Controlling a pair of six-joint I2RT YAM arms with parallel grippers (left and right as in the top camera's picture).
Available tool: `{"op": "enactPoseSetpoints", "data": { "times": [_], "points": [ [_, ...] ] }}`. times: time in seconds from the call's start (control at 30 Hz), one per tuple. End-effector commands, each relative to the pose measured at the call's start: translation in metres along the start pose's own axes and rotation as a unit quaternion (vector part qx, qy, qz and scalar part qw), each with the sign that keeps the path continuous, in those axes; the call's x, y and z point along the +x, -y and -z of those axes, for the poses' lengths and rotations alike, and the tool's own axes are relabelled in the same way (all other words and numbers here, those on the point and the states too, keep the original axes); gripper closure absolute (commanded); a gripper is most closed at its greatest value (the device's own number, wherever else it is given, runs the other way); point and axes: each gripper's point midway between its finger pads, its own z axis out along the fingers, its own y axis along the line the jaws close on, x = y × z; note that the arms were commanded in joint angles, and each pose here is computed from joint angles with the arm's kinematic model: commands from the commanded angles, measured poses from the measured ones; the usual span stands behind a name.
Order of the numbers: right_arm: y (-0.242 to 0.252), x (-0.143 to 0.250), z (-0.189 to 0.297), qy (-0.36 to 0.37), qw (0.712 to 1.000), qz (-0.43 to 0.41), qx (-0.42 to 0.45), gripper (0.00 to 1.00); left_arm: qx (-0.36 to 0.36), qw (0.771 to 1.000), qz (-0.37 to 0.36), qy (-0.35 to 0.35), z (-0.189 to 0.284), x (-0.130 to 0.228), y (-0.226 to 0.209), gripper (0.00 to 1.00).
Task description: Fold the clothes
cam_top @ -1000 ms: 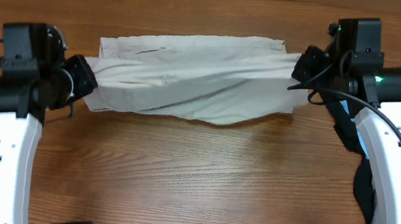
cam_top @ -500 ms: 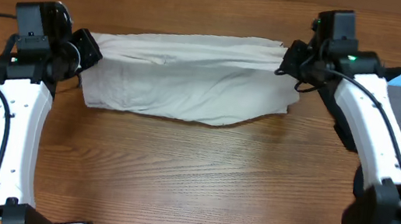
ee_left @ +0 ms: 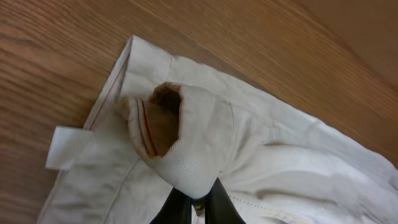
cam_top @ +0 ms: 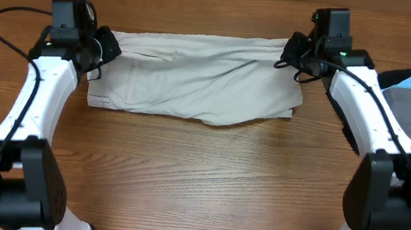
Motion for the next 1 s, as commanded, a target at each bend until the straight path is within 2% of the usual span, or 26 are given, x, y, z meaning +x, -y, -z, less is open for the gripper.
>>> {"op": "enactPoseSetpoints", "data": {
  "times": [0.0, 0.07, 0.13, 0.2, 0.23, 0.3, 0.4, 0.5, 0.53, 0.57, 0.6, 0.63, 0.67, 0.73, 0.77, 0.97],
  "points": [
    [0.005, -0.009, -0.017, 0.013, 1.0, 0.0, 0.007, 0.95, -0.021, 1.0, 0.004, 0.021, -0.012, -0.013, -0.006, 0.96],
    [0.005, -0.007, -0.027, 0.014, 1.0, 0.002, 0.005, 0.71, -0.025, 1.0, 0.005, 0.015, -0.023, -0.009, -0.01, 0.9],
    [0.004, -0.005, -0.04, 0.015, 1.0, 0.005, 0.002, 0.67, -0.027, 1.0, 0.006, 0.01, -0.034, -0.007, -0.013, 0.77],
    [0.003, -0.007, -0.051, 0.024, 1.0, 0.007, -0.004, 0.49, -0.021, 1.0, 0.002, 0.017, -0.046, -0.009, -0.013, 0.64],
    [0.0, -0.01, -0.054, 0.031, 0.999, 0.009, -0.012, 0.44, -0.014, 1.0, -0.008, 0.026, -0.048, -0.014, -0.01, 0.55],
    [-0.013, -0.022, -0.053, 0.053, 0.997, 0.026, -0.043, 0.17, 0.012, 0.998, -0.043, 0.048, -0.044, -0.028, 0.003, 0.42],
    [-0.037, -0.05, -0.026, 0.083, 0.991, 0.056, -0.087, 0.02, 0.052, 0.993, -0.078, 0.078, -0.011, -0.056, 0.033, 0.24],
    [-0.051, -0.067, 0.004, 0.09, 0.988, 0.069, -0.108, 0.01, 0.084, 0.988, -0.098, 0.085, 0.025, -0.066, 0.06, 0.25],
    [-0.055, -0.07, 0.015, 0.088, 0.988, 0.07, -0.11, 0.02, 0.089, 0.987, -0.103, 0.083, 0.036, -0.065, 0.066, 0.31],
    [-0.056, -0.071, 0.025, 0.083, 0.988, 0.069, -0.108, 0.07, 0.09, 0.987, -0.106, 0.078, 0.044, -0.061, 0.07, 0.44],
    [-0.057, -0.068, 0.032, 0.072, 0.99, 0.067, -0.104, 0.18, 0.089, 0.988, -0.108, 0.07, 0.05, -0.056, 0.073, 0.68],
    [-0.056, -0.063, 0.036, 0.059, 0.991, 0.065, -0.102, 0.3, 0.087, 0.988, -0.108, 0.059, 0.052, -0.049, 0.073, 0.85],
    [-0.057, -0.054, 0.038, 0.04, 0.992, 0.063, -0.104, 0.49, 0.083, 0.99, -0.11, 0.042, 0.052, -0.039, 0.074, 0.96],
    [-0.055, -0.031, 0.037, -0.008, 0.993, 0.057, -0.104, 0.86, 0.074, 0.99, -0.117, 0.01, 0.047, -0.021, 0.073, 0.96],
    [-0.05, -0.017, 0.037, -0.037, 0.993, 0.05, -0.096, 0.96, 0.064, 0.99, -0.122, -0.005, 0.042, -0.011, 0.071, 0.96],
    [-0.012, 0.053, 0.031, -0.178, 0.983, 0.015, -0.03, 0.96, -0.002, 0.99, -0.131, -0.046, 0.001, 0.014, 0.051, 0.96]
  ]
}}
